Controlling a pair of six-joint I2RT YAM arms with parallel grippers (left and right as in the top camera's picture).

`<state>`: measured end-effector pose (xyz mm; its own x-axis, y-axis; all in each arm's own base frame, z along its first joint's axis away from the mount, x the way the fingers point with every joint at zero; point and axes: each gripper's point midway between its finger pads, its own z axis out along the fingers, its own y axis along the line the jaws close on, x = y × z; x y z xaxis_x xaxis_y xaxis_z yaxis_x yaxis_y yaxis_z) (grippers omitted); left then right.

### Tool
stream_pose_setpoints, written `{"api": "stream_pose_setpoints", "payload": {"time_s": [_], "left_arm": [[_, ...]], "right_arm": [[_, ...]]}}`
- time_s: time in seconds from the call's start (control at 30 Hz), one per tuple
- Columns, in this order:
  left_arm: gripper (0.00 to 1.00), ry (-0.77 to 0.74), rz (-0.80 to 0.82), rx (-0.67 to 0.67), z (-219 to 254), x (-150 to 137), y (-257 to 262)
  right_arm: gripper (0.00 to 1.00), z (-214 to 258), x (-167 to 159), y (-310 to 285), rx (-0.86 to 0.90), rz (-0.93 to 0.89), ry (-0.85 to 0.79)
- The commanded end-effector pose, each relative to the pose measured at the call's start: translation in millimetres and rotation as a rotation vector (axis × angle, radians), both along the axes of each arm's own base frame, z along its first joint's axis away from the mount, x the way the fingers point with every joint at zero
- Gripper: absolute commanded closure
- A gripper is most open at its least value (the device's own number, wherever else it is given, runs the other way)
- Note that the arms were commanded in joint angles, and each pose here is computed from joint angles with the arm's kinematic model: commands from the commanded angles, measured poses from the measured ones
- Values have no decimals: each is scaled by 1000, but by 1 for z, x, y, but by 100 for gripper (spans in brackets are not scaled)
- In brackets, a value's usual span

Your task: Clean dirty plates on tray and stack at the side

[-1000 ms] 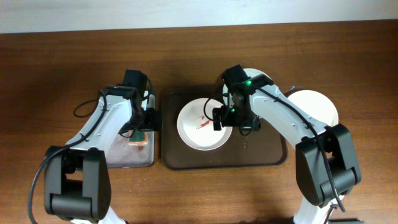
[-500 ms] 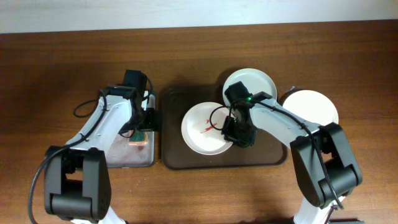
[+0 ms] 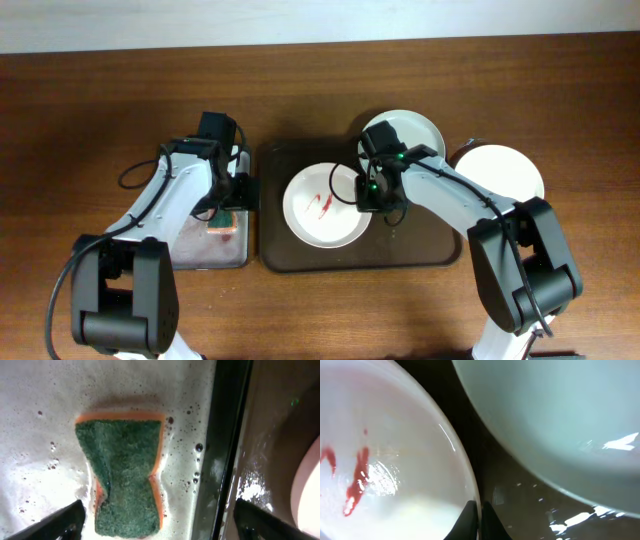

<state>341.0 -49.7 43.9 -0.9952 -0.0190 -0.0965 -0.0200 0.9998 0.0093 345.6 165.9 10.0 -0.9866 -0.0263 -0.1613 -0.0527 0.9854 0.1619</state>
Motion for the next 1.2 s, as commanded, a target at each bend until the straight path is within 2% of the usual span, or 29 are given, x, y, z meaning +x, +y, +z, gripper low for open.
{"api": "stream_pose_setpoints", "payload": {"time_s": [0.0, 0.03, 0.07, 0.27, 0.47, 0.5, 0.53, 0.57, 0.63, 0.7, 0.77, 0.83, 0.87, 0.97, 1.03, 1.17], "left_arm": [[17, -14, 2, 13, -1, 4, 2], [23, -14, 2, 15, -1, 4, 2], [25, -15, 3, 21, -2, 5, 3], [27, -30, 175, 106, -4, 2, 21], [25, -8, 185, 121, -16, -8, 24], [25, -7, 184, 122, -16, -8, 25], [24, -7, 185, 121, -16, -8, 25], [24, -7, 185, 121, -16, -8, 25], [23, -7, 184, 121, -16, -8, 25], [23, -7, 184, 121, -16, -8, 25], [23, -6, 184, 121, -16, -9, 24], [22, -6, 184, 121, -16, -9, 24], [22, -6, 184, 121, -16, -9, 24], [22, -3, 184, 122, -16, -9, 25], [22, -3, 184, 122, -16, -9, 25], [21, 1, 184, 123, -16, -10, 25]], "right_arm": [[96, -4, 6, -13, -95, 65, -31], [96, -4, 6, -13, -94, 65, -31], [96, -4, 6, -13, -94, 65, -31], [96, -4, 6, -13, -94, 65, -32], [96, -1, 10, 4, -109, 289, -99], [82, -1, 6, 7, -111, 296, -90], [62, -1, 2, 6, -108, 255, -65], [60, 0, -2, 4, -107, 204, -36], [60, 4, -10, -3, -109, 87, 33], [62, 6, -20, 3, -50, 48, 93], [75, 8, -30, 17, 33, 57, 142], [85, 8, -29, 17, 37, 17, 145], [88, 8, -28, 17, 37, 17, 140], [89, 7, -28, 17, 36, 17, 140], [94, 4, -30, 16, 31, 11, 144], [93, 2, -24, 15, 29, -14, 121]]}}
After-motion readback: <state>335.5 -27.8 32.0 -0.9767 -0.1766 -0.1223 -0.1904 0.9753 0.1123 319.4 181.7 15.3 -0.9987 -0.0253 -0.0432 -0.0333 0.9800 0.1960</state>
